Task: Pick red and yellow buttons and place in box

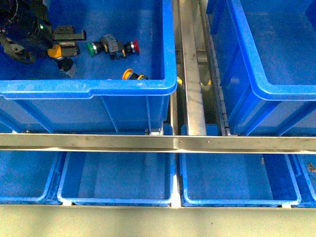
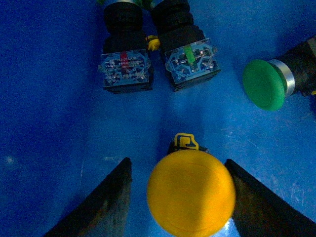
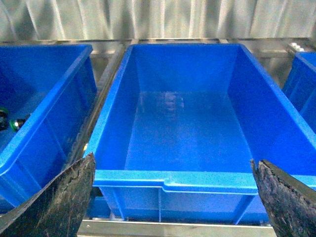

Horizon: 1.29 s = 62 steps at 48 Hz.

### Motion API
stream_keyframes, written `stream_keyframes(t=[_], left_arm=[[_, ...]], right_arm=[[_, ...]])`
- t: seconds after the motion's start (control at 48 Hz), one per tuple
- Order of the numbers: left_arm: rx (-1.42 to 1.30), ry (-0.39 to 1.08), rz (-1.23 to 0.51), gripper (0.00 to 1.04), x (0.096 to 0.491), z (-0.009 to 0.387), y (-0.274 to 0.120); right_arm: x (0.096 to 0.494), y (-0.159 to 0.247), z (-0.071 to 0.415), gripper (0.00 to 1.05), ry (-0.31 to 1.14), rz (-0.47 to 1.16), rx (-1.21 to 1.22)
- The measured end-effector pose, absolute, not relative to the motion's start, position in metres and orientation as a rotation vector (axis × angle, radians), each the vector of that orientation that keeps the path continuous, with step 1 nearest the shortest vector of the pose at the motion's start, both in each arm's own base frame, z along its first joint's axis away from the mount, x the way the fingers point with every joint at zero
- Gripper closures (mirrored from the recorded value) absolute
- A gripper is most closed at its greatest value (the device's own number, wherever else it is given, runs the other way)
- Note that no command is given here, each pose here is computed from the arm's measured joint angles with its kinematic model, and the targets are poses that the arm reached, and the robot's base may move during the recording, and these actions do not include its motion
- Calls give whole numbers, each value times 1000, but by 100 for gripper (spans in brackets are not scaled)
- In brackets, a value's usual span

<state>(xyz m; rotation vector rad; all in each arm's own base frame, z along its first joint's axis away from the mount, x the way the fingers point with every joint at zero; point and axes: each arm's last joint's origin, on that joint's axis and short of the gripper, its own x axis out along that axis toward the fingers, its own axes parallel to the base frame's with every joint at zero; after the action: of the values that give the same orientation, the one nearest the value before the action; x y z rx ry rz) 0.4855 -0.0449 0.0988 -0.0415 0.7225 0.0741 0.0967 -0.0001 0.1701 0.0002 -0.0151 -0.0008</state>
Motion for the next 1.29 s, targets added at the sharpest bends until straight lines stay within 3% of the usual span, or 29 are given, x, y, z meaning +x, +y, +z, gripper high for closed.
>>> stream_keyframes(t=[0.083,0.146,0.354,0.625,0.875,1.084,1.292], left_arm=[[-52,713,68,64,486,99,-44],[-63,709,64,68,486,99,-44],[-162,708,26,69,467,102,-39],[-574,602,-49,69,397,181,-16],[-772,588,-100,69,365,212,-11],[-871,631,-204,69,356,227,-45],[-892,707,-430,69,362,249,-139]], right_arm=[[97,0,170,7,-15,-1,0],[97,0,170,7,-15,-1,0],[97,0,170,7,-15,-1,0],[97,0,170,7,-15,-1,0],[97,0,170,7,-15,-1,0],[97,0,170,7,-15,-1,0],[97,0,170,7,-15,-1,0]])
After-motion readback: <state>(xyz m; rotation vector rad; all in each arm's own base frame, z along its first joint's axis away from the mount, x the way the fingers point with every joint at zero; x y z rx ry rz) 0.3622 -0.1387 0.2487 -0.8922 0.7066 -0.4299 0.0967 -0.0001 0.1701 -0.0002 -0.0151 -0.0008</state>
